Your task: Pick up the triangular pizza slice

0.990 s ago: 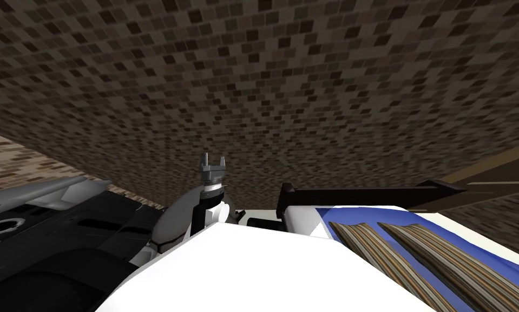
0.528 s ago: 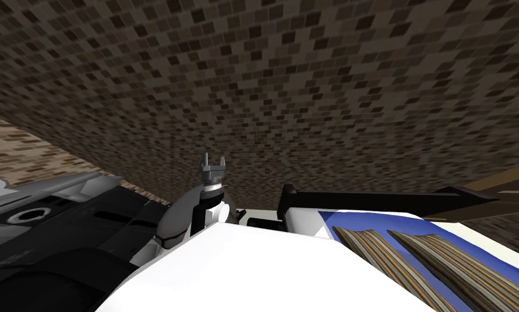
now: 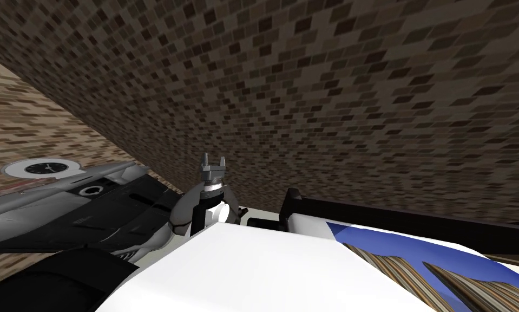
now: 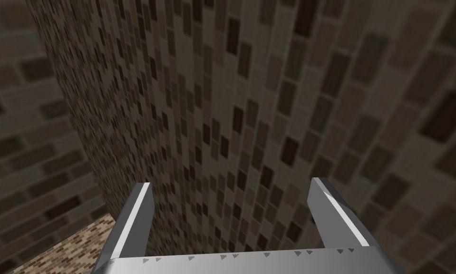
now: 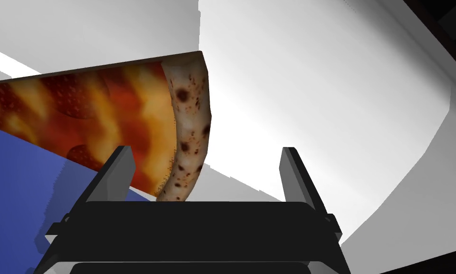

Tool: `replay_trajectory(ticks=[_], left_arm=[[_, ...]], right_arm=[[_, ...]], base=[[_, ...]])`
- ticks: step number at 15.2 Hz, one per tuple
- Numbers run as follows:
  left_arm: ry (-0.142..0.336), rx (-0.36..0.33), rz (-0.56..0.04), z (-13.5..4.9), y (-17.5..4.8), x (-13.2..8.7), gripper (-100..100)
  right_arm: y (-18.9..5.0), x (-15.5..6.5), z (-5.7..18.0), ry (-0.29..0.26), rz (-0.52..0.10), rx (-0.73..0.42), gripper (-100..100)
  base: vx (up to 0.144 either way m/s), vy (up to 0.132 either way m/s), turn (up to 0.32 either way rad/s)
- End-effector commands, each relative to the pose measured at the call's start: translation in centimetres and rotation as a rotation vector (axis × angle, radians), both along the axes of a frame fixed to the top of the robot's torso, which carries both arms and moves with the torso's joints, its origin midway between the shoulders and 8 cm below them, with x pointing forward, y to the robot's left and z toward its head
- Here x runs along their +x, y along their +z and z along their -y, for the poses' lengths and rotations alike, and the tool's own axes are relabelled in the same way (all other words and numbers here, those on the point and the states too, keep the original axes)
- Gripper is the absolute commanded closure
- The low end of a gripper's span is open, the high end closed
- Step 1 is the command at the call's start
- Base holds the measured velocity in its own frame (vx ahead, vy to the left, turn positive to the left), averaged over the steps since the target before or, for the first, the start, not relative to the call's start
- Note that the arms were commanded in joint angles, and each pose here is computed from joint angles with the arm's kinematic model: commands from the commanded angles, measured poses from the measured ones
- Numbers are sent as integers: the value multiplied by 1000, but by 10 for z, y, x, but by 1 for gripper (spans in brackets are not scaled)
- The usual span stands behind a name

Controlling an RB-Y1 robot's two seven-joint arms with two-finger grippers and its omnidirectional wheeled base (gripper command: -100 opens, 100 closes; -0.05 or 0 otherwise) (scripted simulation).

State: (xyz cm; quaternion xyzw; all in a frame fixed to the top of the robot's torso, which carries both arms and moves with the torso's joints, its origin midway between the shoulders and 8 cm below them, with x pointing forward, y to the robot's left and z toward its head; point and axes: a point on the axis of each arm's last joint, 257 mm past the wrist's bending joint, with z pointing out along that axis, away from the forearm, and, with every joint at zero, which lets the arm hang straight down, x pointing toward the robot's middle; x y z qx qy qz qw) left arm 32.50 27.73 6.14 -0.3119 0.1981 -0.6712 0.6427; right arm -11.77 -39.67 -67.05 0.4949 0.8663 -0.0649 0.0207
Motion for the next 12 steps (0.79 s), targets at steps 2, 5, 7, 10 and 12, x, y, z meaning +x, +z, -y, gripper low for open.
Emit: replay_trajectory(ticks=[2,5,7,10,12], left_arm=[[0,0,0,0,0,0,0],[0,0,0,0,0,0,0],[0,0,0,0,0,0,0],[0,0,0,0,0,0,0],[0,0,0,0,0,0,0]], right_arm=[[0,-5,2,2,-11,-4,-100],[-9,10,-9,-8,-8,-11,-100],[-14,20,-18,-15,-6,-12,-100],[-20,28,-29,-21,-7,-9,-100],[-24,37,-41,-27,-10,-5,-100]], base=[[-5,-7,66],[-51,-55,40],[-93,-72,51],[-84,-75,41],[-71,-59,29]])
